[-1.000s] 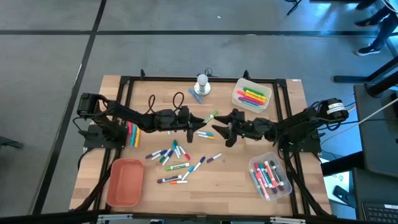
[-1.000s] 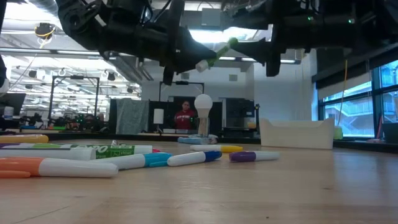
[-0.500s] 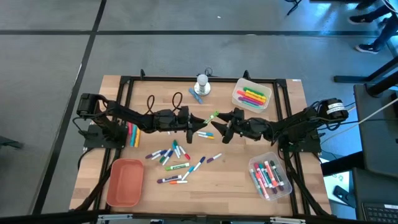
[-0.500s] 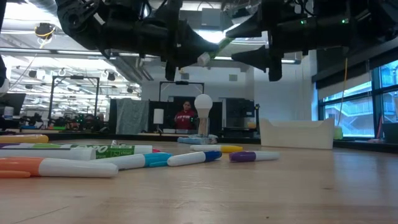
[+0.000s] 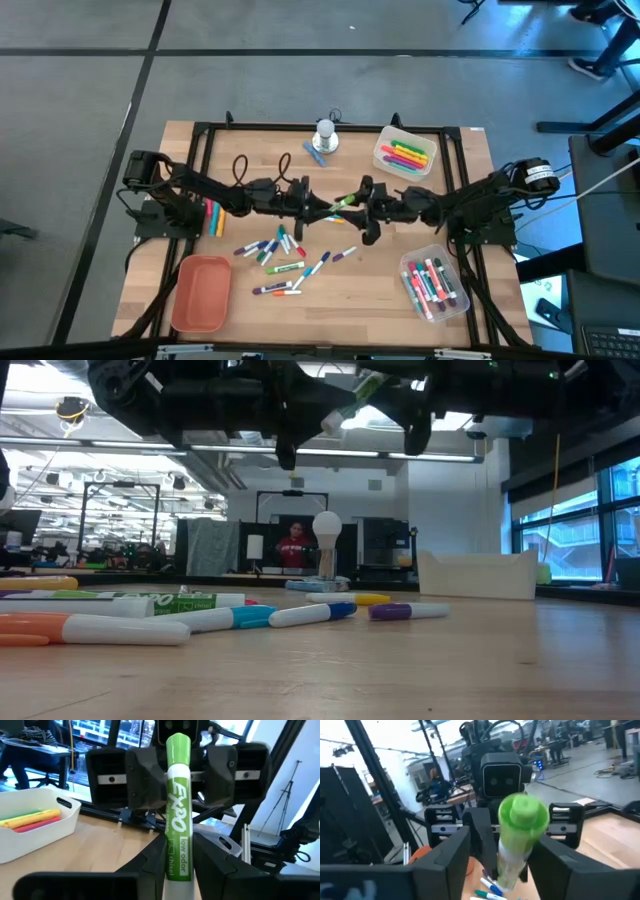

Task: Pick & Place Markers
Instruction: Put the medium light green marker pen into the transparent bin

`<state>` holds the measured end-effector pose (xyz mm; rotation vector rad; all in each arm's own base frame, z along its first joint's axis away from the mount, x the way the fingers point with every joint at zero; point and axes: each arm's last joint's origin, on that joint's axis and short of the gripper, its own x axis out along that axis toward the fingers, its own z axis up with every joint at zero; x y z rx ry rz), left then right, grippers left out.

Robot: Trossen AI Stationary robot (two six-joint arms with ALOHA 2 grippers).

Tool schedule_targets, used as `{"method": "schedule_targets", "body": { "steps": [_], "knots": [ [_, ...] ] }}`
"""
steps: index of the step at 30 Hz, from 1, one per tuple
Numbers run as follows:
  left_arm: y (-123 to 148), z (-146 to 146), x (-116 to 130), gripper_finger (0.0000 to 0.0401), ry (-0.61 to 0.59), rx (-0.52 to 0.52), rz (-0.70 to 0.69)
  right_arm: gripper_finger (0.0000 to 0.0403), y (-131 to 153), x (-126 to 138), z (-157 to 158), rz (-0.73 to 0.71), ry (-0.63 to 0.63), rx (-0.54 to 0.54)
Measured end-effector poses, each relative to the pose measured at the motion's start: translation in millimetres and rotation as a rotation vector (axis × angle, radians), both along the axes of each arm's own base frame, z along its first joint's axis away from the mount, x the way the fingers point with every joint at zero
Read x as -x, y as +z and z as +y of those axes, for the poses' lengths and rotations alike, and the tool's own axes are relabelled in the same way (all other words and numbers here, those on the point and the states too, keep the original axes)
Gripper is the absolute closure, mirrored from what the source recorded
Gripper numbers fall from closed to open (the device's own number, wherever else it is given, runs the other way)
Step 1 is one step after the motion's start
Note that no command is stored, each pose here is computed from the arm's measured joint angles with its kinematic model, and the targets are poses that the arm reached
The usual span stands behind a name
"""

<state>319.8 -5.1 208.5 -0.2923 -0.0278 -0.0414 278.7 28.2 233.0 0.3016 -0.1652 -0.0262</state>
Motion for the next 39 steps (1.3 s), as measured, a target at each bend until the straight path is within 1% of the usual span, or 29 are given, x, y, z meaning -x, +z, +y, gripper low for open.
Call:
{"method": "schedule_targets", "body": {
  "steps": [3, 5, 8, 9, 16, 20, 22, 24, 28, 32, 34, 36, 39],
  "knots": [
    [0.1, -1.7, 0.0, 0.0325, -0.002, -0.002, -0.001, 0.0253, 0.7, -4.7, 0.1, 0.053, -0.017, 0.004],
    [0.0, -1.9, 0.0, 0.0327, -0.002, -0.004, 0.000, 0.0279, -3.1, -7.1, -0.2, 0.098, -0.043, 0.006],
    [-1.2, -2.4, 0.0, 0.0322, -0.018, -0.021, 0.009, 0.0328, -8.0, -9.9, 0.0, 0.114, -0.054, 0.014],
    [-1.4, -2.6, 0.1, 0.0318, -0.027, -0.034, 0.010, 0.0337, -9.4, -10.7, 0.0, 0.116, -0.060, 0.024],
    [-4.1, -4.3, 0.3, 0.0294, -0.041, -0.048, 0.033, 0.0337, -14.5, -13.5, 2.0, 0.127, -0.100, 0.067],
    [-7.3, -4.2, 0.0, 0.0286, -0.020, -0.091, 0.073, 0.0337, -13.7, -15.3, 6.2, 0.151, -0.122, 0.116],
    [-10.7, -4.4, 0.1, 0.0283, -0.015, -0.116, 0.111, 0.0337, -9.6, -17.7, 9.2, 0.187, -0.128, 0.136],
    [-15.0, -4.2, 0.6, 0.0278, -0.015, -0.141, 0.155, 0.0337, -2.3, -19.3, 13.1, 0.279, -0.148, 0.163],
    [-22.6, -4.0, 1.9, 0.0267, -0.017, -0.166, 0.232, 0.0337, 11.7, -20.1, 20.4, 0.578, -0.210, 0.211],
    [-24.8, -4.3, 2.4, 0.0251, -0.024, -0.165, 0.254, 0.0337, 38.2, -15.3, 26.2, 0.836, -0.233, 0.197],
    [-25.5, -4.1, 2.6, 0.0242, -0.024, -0.167, 0.262, 0.0337, 50.5, -8.0, 27.6, 0.961, -0.226, 0.155],
    [-27.6, -3.2, 3.1, 0.0234, -0.013, -0.187, 0.285, 0.0337, 58.7, 3.9, 28.3, 1.115, -0.195, 0.079],
    [-34.3, -0.6, 5.2, 0.0225, 0.064, -0.216, 0.364, 0.0337, 64.4, 24.6, 30.6, 1.365, -0.118, -0.119]
  ]
}}
